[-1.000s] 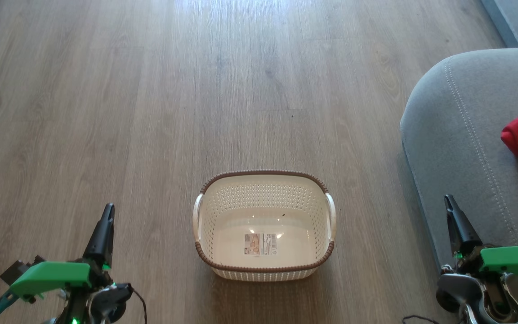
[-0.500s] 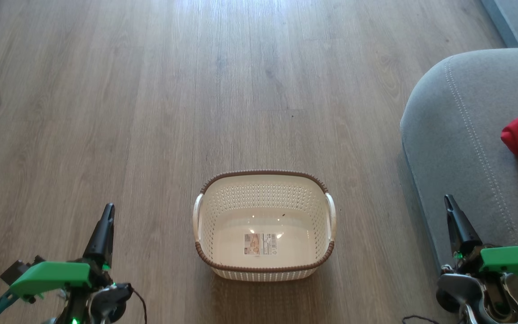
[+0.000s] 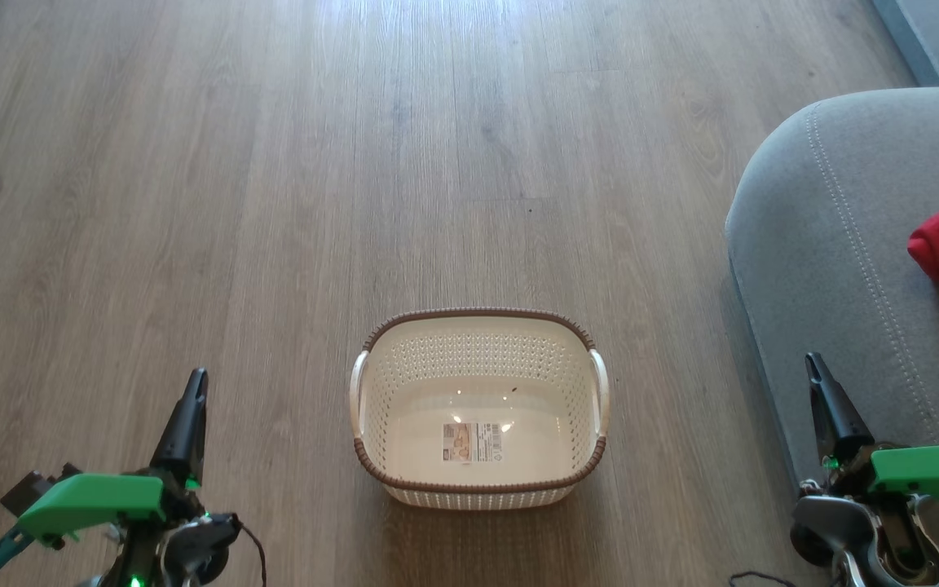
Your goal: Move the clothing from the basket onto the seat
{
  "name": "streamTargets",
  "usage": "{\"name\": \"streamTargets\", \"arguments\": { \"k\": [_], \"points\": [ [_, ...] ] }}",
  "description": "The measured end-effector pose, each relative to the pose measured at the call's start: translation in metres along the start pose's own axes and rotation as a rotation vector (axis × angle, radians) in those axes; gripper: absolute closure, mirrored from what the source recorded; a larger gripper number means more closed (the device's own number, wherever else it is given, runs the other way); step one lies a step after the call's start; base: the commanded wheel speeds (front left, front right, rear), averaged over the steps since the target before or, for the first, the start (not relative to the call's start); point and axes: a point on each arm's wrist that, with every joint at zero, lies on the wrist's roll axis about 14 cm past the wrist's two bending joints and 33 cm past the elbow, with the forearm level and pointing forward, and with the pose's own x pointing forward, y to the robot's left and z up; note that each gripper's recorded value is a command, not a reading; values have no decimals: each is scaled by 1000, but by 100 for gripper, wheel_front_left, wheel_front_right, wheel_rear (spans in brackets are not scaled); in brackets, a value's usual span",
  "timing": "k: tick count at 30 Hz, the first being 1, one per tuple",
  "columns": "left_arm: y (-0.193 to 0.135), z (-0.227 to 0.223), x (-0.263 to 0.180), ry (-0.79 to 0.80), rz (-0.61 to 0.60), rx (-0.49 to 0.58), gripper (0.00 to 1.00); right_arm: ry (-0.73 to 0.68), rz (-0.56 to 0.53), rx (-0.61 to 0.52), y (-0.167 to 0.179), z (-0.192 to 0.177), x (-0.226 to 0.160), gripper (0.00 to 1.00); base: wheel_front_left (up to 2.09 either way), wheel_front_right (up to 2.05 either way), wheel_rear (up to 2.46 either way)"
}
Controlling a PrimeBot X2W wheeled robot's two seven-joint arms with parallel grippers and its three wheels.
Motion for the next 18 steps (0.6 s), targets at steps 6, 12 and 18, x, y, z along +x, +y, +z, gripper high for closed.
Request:
{"name": "streamTargets", "arguments": {
  "k": [6, 12, 18],
  "points": [
    [0, 0, 0, 0, 0, 0, 100, 0, 0, 0, 0, 0, 0, 100, 0, 0, 0],
    [0, 0, 0, 0, 0, 0, 100, 0, 0, 0, 0, 0, 0, 100, 0, 0, 0],
    [0, 0, 0, 0, 0, 0, 100, 0, 0, 0, 0, 0, 0, 100, 0, 0, 0]
  ]
}}
